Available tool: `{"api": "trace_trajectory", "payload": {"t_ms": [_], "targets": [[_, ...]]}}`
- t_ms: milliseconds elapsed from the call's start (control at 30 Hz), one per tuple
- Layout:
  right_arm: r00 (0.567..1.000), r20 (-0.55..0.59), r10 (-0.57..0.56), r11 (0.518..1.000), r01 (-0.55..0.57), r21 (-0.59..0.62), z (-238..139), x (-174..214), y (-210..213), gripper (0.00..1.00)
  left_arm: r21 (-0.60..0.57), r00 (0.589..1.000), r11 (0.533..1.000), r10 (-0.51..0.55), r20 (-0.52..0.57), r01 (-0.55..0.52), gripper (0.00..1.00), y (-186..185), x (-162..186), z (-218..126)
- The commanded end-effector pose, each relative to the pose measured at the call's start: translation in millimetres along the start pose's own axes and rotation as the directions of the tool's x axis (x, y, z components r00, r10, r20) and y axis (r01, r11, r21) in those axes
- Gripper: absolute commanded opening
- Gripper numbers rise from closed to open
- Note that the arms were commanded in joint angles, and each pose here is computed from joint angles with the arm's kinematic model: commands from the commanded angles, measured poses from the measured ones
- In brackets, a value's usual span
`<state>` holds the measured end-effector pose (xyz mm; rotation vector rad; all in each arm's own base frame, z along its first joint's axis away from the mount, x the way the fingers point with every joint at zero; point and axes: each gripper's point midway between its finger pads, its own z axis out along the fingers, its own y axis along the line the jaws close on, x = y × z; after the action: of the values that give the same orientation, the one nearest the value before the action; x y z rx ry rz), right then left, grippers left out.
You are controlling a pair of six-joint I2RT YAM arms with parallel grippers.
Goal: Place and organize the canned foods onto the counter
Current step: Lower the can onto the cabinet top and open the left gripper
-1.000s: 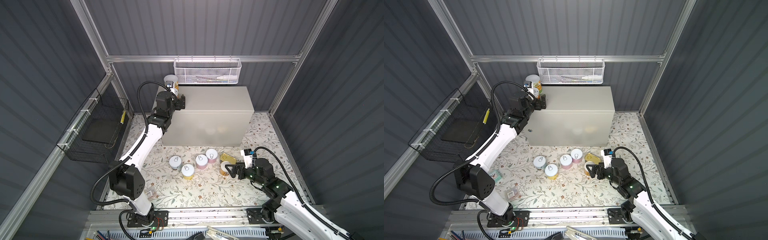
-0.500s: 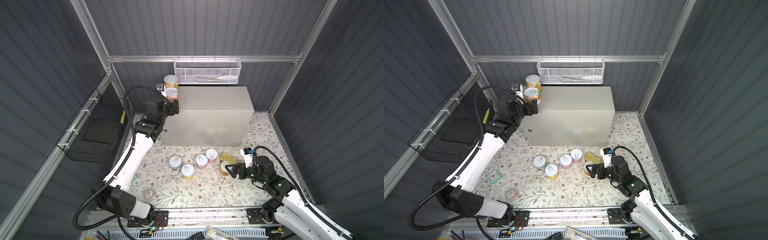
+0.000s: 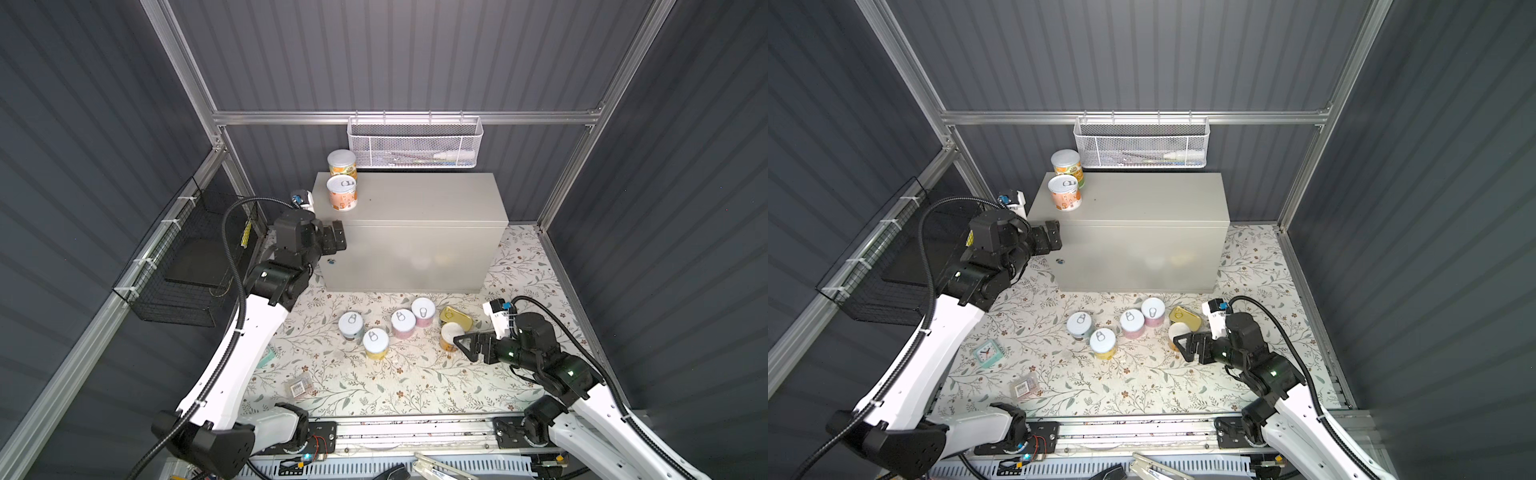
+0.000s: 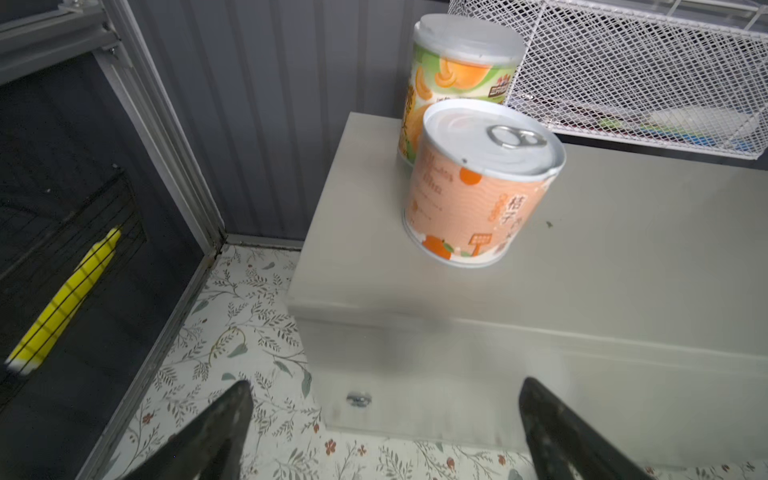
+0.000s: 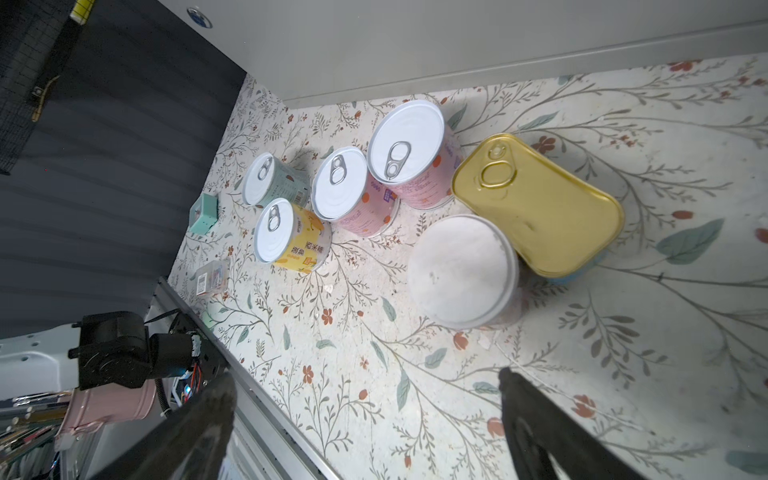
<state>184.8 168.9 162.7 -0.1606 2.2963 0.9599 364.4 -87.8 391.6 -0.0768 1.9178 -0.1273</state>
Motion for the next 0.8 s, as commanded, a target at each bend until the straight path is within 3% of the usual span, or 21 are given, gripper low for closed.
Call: {"api": "trace_trajectory", "payload": {"t_ms": [0, 100, 267, 500, 767], "targets": [[0.998, -0.030, 0.062, 0.996, -0.064, -0.060, -4, 9, 10, 0.99, 0.020, 0.997, 0.999, -0.026, -0.073, 0.028, 1.00, 5, 23, -19], [0.997, -0.018, 0.077, 0.996, -0.078, -0.036, -6, 11, 4, 0.99, 0.043, 0.985, 0.999, -0.002, -0.175, 0.009, 1.00, 4, 53, -19], [0.996, -0.033, 0.081, 0.991, -0.077, 0.110, -3, 27, -30, 0.99, 0.140, 0.943, 0.990, 0.026, -0.332, 0.022, 1.00, -12, 99, -16], [0.984, -0.094, 0.152, 0.972, -0.131, 0.197, 6, 45, -51, 0.99, 0.197, 0.922, 0.976, -0.008, -0.387, 0.091, 1.00, -20, 136, -20], [0.978, -0.110, 0.176, 0.967, -0.151, 0.207, 13, 44, -51, 0.99, 0.251, 0.853, 0.967, 0.100, -0.512, 0.037, 1.00, -47, 197, -15]]}}
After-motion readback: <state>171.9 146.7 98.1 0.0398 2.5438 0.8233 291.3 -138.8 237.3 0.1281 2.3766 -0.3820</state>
